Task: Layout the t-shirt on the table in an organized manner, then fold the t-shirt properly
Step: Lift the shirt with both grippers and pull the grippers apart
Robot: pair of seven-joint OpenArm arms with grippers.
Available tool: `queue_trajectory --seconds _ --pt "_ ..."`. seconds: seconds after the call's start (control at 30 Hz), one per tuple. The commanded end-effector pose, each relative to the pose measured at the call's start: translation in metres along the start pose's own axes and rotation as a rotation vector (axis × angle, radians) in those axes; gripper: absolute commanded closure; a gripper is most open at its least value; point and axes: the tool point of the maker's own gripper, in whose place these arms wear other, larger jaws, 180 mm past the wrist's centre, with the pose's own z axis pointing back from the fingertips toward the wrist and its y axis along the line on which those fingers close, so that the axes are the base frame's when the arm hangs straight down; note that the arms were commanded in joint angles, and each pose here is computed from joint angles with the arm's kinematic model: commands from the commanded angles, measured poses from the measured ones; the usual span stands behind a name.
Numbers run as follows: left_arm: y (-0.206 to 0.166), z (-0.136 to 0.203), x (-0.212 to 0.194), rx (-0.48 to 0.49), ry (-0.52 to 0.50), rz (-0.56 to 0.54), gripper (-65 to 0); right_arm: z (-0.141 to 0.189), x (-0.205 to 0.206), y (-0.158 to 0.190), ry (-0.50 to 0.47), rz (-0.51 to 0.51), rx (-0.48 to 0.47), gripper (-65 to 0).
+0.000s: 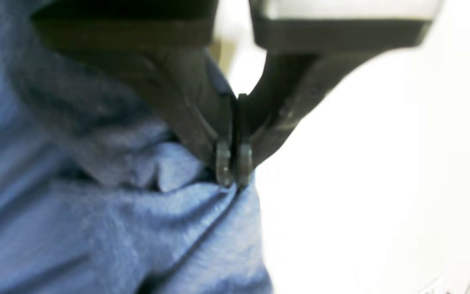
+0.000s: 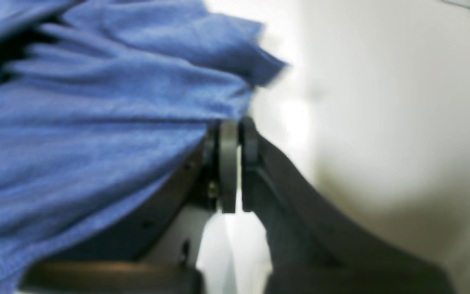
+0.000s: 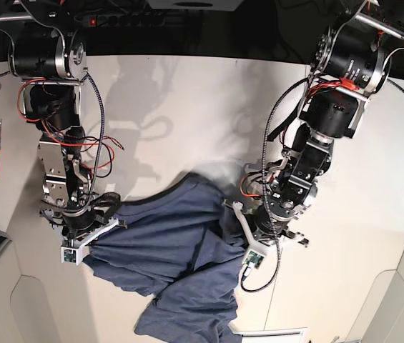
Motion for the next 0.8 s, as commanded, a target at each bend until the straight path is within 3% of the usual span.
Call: queue_trajectory --seconds 0.0,0.07,0.17,0.4,0.57,0.77 --pt "0.013 0.005 0.025 0.018 -0.068 -0.012 0.0 0.001 0.035 -0.02 -0.075 0.006 -0.044 0.0" --pt "0.022 0.026 0.027 0.021 -0.107 -0.023 0.0 0.006 0.035 -0.038 -0.054 0.015 -0.074 0.0" --pt "0.032 0.061 0.038 0.037 -0.181 -0.043 0.0 0.021 0.044 -0.051 -0.08 0.018 -0.037 0.0" --pt "0.072 0.134 0.082 0.149 -0.337 0.054 0.0 0.084 0.078 -0.026 -0.194 -0.045 0.223 0.0" --pt "0.086 0.172 0.123 0.098 -0.425 0.11 0.0 0.15 0.121 0.012 -0.389 -0.024 0.421 0.0" --pt "0.118 0.219 0.173 0.154 -0.61 0.148 0.0 0.223 0.202 0.03 -0.679 0.046 0.462 0.0"
